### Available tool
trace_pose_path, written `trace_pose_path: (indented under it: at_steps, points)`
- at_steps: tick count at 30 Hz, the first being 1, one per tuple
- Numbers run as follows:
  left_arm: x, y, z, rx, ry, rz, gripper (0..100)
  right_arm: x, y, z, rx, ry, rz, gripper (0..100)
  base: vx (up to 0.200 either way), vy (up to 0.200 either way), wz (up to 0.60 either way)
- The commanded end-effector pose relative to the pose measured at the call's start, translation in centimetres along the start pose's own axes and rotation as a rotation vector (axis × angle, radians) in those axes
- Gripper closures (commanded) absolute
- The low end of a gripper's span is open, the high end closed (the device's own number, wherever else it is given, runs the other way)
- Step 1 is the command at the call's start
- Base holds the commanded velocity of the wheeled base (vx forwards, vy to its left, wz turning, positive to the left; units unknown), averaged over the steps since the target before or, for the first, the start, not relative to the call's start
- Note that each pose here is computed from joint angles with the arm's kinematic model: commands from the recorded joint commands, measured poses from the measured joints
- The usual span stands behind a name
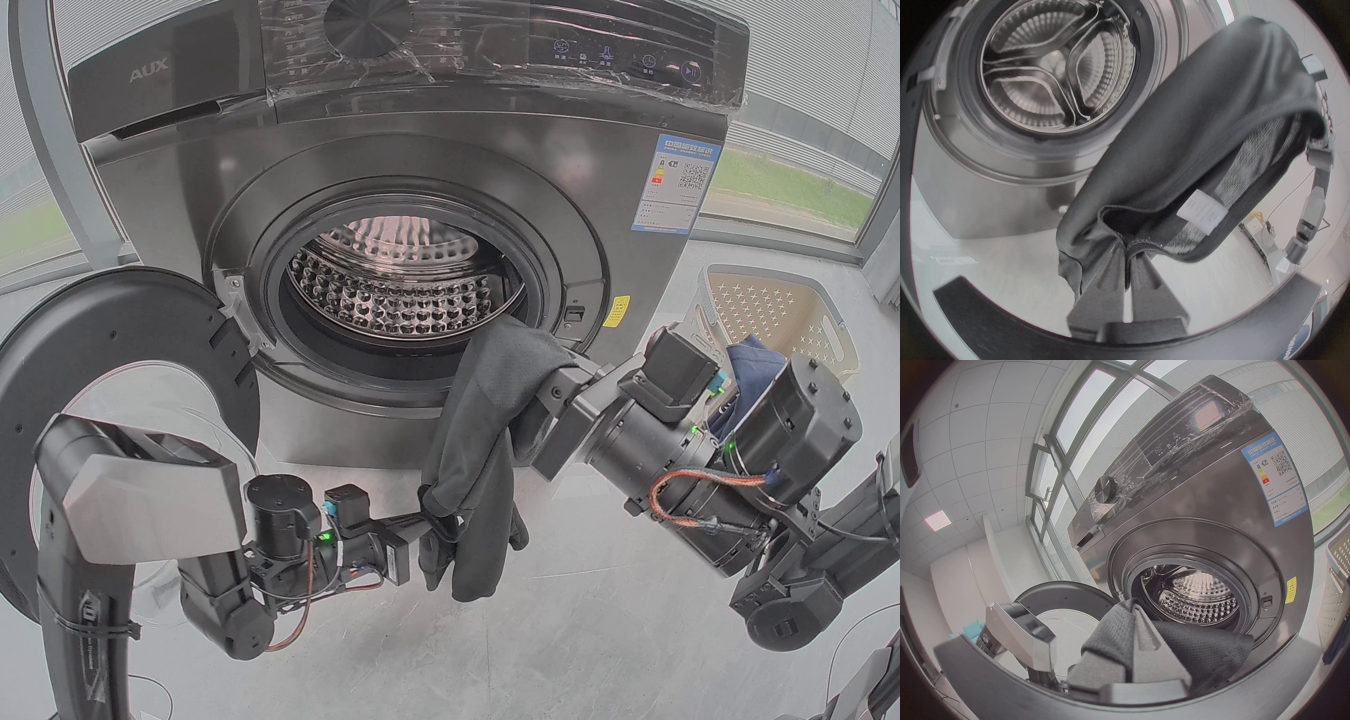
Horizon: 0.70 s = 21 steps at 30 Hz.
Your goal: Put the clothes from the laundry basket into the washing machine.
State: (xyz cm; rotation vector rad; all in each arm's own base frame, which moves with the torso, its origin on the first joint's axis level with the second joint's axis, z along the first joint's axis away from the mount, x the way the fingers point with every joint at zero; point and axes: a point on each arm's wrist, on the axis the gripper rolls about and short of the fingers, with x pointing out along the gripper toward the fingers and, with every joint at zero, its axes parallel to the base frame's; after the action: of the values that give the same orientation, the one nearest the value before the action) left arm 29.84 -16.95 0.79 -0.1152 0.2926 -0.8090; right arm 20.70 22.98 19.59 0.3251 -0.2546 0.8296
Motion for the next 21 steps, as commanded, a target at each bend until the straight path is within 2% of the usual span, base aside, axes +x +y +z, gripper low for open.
trace_pose_path:
  at_steps: [1,7,8,10,11,21]
  points:
    - [-5.3,-0.8,4.0,0.014,-0.071,0.016,100,0.1,-0.5,0.2,-0.001,-0.006,-0.015,100,0.0,0.0,0.0]
    - [-6.2,-1.3,2.7,-0.002,-0.011,0.003,100,0.2,-0.4,0.2,0.0,-0.011,-0.013,100,0.0,0.0,0.0]
    - [-5.9,-1.4,2.0,-0.009,0.016,-0.005,100,0.1,-0.4,0.3,0.0,-0.011,-0.013,100,0.0,0.0,0.0]
    - [-5.5,-1.5,1.5,-0.006,0.033,-0.012,100,0.1,-0.4,0.3,0.0,-0.012,-0.012,100,0.0,0.0,0.0]
    - [-5.4,-1.5,1.4,-0.005,0.036,-0.012,0,0.1,-0.4,0.3,0.0,-0.014,-0.012,100,0.0,0.0,0.0]
    - [-3.9,-0.4,-1.8,-0.034,0.133,-0.001,0,0.9,0.1,0.7,0.003,-0.036,0.007,100,0.0,0.0,0.0]
